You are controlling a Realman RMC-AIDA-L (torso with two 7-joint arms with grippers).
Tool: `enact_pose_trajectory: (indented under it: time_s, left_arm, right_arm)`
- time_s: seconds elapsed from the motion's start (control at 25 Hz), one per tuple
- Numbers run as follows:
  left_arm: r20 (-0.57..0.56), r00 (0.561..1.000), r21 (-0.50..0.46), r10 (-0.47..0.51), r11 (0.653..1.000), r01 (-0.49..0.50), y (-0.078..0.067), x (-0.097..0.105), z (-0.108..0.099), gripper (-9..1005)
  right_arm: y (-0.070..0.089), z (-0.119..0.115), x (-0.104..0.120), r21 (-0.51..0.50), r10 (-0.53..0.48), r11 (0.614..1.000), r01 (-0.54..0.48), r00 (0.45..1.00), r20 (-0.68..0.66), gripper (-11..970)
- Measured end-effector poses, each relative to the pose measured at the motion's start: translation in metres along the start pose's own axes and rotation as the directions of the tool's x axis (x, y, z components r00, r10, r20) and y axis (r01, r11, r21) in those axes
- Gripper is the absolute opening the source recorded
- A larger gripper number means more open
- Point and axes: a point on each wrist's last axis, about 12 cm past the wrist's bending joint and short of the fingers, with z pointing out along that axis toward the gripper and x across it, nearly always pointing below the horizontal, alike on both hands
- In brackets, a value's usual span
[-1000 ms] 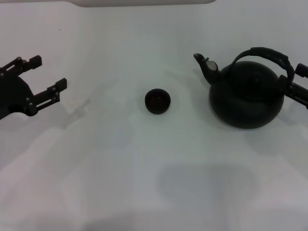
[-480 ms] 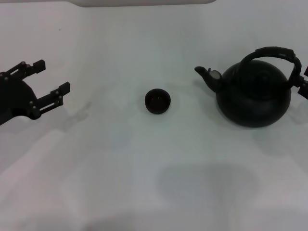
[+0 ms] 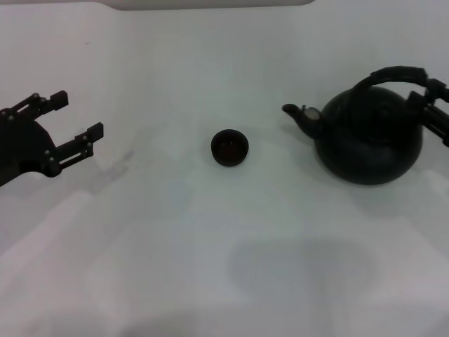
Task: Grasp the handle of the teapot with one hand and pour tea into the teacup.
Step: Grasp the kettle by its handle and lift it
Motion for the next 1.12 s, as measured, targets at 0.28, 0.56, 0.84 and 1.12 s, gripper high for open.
enact_pose_trajectory:
  time_s: [0.28, 0.56, 0.84, 1.12]
  left_arm:
    - [-0.003, 1.000, -0.003, 0.001, 1.000, -0.001, 0.000, 0.002, -0.001, 777]
    - [-0.004, 1.000, -0.009, -0.001, 1.000, 0.001, 0.001, 0.002, -0.002, 776]
    - [-0.003, 1.000, -0.007, 0.005, 1.000, -0.005, 0.003, 0.001, 0.001, 776]
    - [-0.004, 1.000, -0.003, 0.007, 1.000, -0.007, 0.004, 0.001, 0.004, 776]
  right_arm:
    - [0.001, 0.012, -0.003, -0.020, -0.014, 1.000, 0.014, 1.000, -0.006, 509]
    - [-0.001, 0.013, -0.002, 0.002, -0.020, 1.000, 0.020, 1.000, -0.016, 477]
    - [-0.002, 0.011, -0.002, -0.005, -0.019, 1.000, 0.019, 1.000, -0.021, 286]
    - [-0.002, 0.008, -0.001, -0.001, -0.015, 1.000, 0.015, 1.000, -0.024, 274]
